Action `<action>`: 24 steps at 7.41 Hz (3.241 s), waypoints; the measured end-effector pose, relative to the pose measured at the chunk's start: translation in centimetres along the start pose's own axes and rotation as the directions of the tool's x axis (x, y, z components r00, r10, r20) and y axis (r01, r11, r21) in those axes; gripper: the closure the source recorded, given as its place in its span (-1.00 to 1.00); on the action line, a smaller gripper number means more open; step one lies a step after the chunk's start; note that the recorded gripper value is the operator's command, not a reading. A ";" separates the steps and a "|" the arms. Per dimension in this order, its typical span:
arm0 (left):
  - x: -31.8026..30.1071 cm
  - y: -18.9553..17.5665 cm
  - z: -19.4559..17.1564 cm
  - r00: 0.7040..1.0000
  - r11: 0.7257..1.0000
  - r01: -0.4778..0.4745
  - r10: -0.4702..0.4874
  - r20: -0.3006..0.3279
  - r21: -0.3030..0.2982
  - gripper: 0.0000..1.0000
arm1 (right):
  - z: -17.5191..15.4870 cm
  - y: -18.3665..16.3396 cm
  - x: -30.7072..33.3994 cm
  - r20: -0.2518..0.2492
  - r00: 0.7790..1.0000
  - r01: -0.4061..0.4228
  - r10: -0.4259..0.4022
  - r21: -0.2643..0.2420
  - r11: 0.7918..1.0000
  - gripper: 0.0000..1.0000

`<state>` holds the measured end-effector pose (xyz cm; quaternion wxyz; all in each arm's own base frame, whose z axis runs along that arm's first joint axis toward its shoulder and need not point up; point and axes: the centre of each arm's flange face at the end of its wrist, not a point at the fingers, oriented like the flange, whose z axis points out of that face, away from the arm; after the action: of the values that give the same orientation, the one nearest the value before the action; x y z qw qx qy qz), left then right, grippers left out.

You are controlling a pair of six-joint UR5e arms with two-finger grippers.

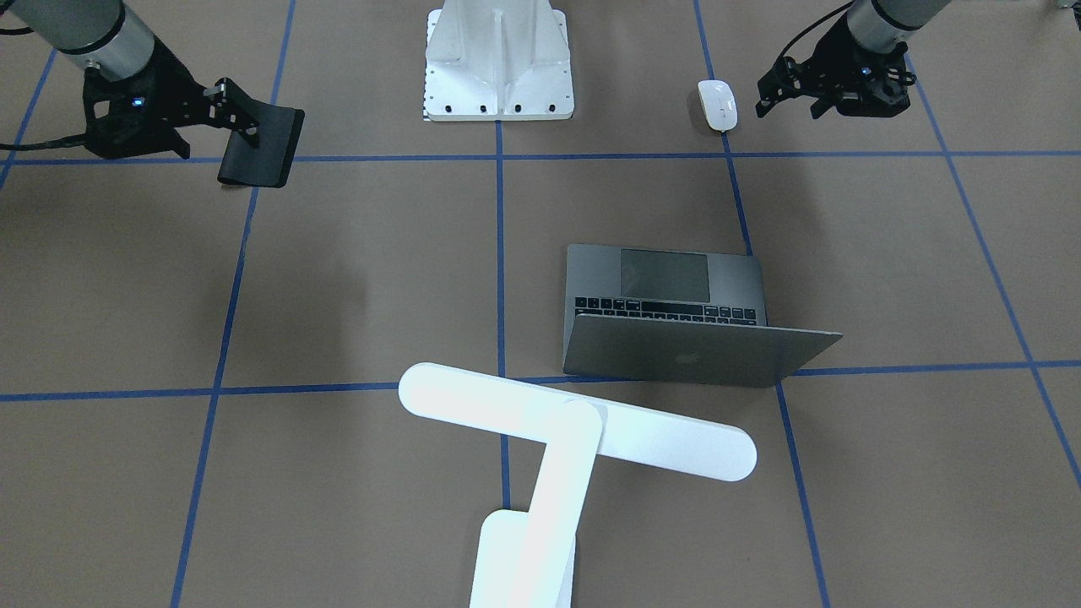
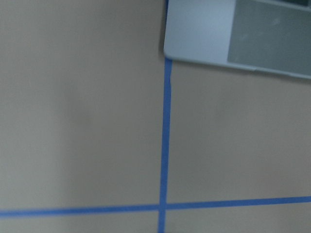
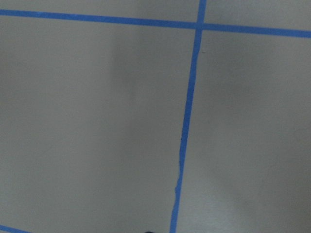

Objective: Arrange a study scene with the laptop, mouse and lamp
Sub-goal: 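Move the left gripper over the white mouse while the right gripper reaches the black mousepad, then grasp the edge of the black mousepad with the right gripper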

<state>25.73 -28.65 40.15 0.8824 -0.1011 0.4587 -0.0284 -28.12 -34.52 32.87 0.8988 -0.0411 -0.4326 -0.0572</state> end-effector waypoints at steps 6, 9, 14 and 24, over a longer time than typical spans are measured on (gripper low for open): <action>0.5 6.9 8.2 0.988 0.974 0.101 -0.075 0.131 -0.203 -0.98 | 1.5 4.0 -4.7 0.034 0.995 0.100 -0.098 -0.048 0.994 -0.99; 2.6 7.2 8.7 0.995 0.973 0.060 -0.039 0.095 -0.222 -0.98 | 2.9 4.2 -3.4 -0.013 0.996 0.087 -0.088 -0.051 0.995 -0.99; 3.3 4.8 6.3 0.995 0.984 -0.090 0.095 0.022 -0.153 -0.98 | 6.7 4.1 1.3 -0.046 0.999 0.022 -0.025 -0.064 0.998 -0.85; 3.8 4.8 5.8 0.993 0.986 -0.111 0.114 0.011 -0.126 -0.98 | 13.6 6.3 10.8 0.127 0.990 0.083 -0.064 -0.152 0.985 -0.85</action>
<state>32.46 -23.64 39.31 0.8785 -0.1305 0.4566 0.0513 -31.11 -27.38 49.64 0.8620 -0.0990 -0.4820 -0.1215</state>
